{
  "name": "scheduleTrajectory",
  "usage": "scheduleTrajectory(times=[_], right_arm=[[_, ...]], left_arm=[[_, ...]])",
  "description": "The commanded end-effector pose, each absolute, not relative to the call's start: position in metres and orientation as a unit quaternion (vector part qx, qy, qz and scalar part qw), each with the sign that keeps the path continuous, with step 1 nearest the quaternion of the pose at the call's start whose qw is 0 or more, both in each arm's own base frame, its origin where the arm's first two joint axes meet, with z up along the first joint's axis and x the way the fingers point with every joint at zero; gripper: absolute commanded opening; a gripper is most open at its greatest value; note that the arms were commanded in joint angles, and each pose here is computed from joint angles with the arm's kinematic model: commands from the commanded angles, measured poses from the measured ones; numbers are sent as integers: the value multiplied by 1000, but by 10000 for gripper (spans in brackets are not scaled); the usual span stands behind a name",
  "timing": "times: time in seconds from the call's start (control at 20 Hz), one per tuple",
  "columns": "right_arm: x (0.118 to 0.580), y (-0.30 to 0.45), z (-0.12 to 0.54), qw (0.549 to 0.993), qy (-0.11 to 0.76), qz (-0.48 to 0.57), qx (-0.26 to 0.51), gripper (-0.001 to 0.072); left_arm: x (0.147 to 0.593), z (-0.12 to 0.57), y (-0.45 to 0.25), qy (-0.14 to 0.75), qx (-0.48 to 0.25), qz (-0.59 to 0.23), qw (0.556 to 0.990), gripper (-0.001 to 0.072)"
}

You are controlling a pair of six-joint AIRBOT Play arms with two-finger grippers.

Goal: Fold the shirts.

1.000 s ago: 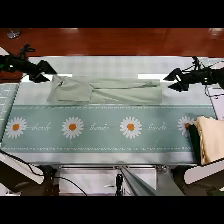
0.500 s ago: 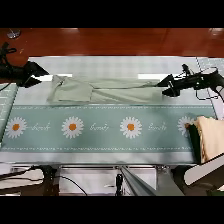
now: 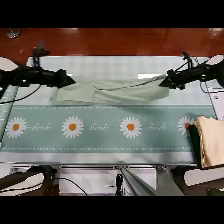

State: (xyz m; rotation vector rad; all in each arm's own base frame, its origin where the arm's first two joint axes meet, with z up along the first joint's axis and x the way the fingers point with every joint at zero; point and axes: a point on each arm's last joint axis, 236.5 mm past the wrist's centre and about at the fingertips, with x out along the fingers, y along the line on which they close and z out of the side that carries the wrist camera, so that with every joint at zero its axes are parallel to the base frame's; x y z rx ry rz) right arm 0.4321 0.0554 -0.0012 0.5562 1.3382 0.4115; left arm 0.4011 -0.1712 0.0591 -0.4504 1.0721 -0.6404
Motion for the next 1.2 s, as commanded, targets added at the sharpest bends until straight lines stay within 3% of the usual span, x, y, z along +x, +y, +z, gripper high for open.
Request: scheduleTrajectory(times=[0.0,0.4,0.5,0.65,0.8,0.95,1.15], right_arm=[[376,44,55,763,599,170,172,22],[253,86,137,823,509,156,198,22],[243,87,148,831,496,154,197,22],[237,88,150,831,496,155,198,23],[241,87,150,833,493,152,200,23],[243,87,151,834,490,151,202,23],[246,96,157,835,479,173,210,23]], left_arm=[[398,56,-245,468,-173,-344,795,17],[341,-16,-427,565,-82,-414,709,17],[309,-34,-467,590,-73,-432,678,17],[229,-47,-506,645,-69,-480,591,18],[198,-47,-517,650,-51,-497,572,19],[233,-35,-502,641,-74,-483,592,19],[344,4,-427,613,-157,-420,650,19]])
